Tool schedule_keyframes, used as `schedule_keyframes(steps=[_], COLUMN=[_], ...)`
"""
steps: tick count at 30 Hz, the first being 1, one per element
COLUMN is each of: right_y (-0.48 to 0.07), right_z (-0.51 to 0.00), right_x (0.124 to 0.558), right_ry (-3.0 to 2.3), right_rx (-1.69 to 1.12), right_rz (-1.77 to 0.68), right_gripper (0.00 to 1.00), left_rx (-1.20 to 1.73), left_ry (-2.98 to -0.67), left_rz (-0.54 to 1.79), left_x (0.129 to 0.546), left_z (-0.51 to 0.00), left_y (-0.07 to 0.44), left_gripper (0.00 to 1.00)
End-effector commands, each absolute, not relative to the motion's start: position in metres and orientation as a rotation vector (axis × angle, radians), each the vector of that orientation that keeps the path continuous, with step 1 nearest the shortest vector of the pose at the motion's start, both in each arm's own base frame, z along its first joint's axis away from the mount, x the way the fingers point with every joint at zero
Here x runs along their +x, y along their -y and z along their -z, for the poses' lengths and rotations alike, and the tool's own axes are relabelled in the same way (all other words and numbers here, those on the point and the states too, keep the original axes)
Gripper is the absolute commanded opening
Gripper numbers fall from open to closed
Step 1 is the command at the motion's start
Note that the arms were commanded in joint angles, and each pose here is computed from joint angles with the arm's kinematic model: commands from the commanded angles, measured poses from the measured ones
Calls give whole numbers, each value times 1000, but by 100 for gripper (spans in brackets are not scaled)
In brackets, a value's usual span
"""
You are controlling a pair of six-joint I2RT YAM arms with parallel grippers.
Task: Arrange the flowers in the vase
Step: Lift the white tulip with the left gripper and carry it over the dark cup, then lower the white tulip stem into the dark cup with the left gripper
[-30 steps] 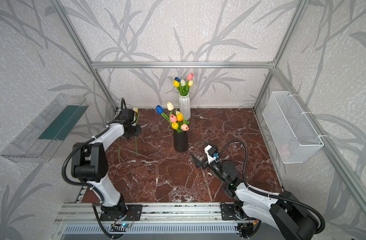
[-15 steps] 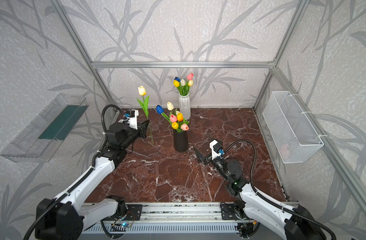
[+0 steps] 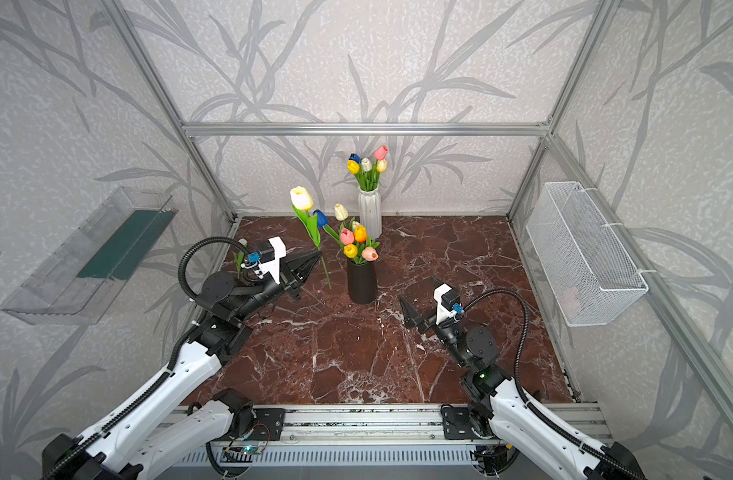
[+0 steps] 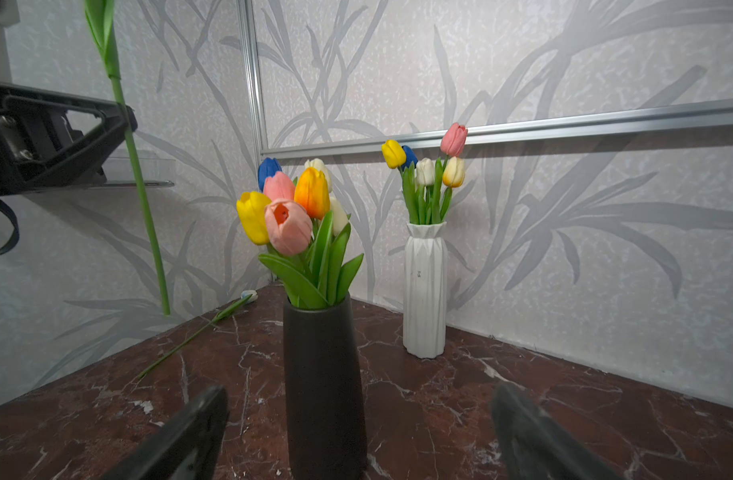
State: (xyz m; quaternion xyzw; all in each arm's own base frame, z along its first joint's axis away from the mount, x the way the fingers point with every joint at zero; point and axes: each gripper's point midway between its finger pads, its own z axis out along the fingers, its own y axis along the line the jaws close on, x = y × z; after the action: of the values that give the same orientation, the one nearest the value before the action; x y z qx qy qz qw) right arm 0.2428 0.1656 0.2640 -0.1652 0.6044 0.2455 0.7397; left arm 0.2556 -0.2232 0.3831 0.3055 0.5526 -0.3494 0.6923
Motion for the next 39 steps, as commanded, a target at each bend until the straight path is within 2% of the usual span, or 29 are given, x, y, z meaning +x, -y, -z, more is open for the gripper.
schedule_keyframes(steps=[1, 10, 19, 29, 39], right_y=[-158, -163, -164, -161, -162], right_z=[-274, -264, -262, -262, -262], right_x=[239, 240, 241, 240, 241], right_ry=[-1273, -1280, -1285, -1283, -1283], right_rx=[-337, -357, -358, -358, -367], right_rz=[-525, -537, -533, -511, -510], right_gripper=[99, 99, 99, 99, 99], left_rx=[751, 684, 556, 562, 594], left_ry=[-1145, -1068, -1035, -1069, -1089], left_rz=[791, 794, 683, 620, 648], left_x=[242, 272, 331, 372, 376], left_z=[-399, -395, -401, -395, -382], left_y=[240, 265, 264, 260, 270], left_gripper=[0, 0, 0, 0, 0])
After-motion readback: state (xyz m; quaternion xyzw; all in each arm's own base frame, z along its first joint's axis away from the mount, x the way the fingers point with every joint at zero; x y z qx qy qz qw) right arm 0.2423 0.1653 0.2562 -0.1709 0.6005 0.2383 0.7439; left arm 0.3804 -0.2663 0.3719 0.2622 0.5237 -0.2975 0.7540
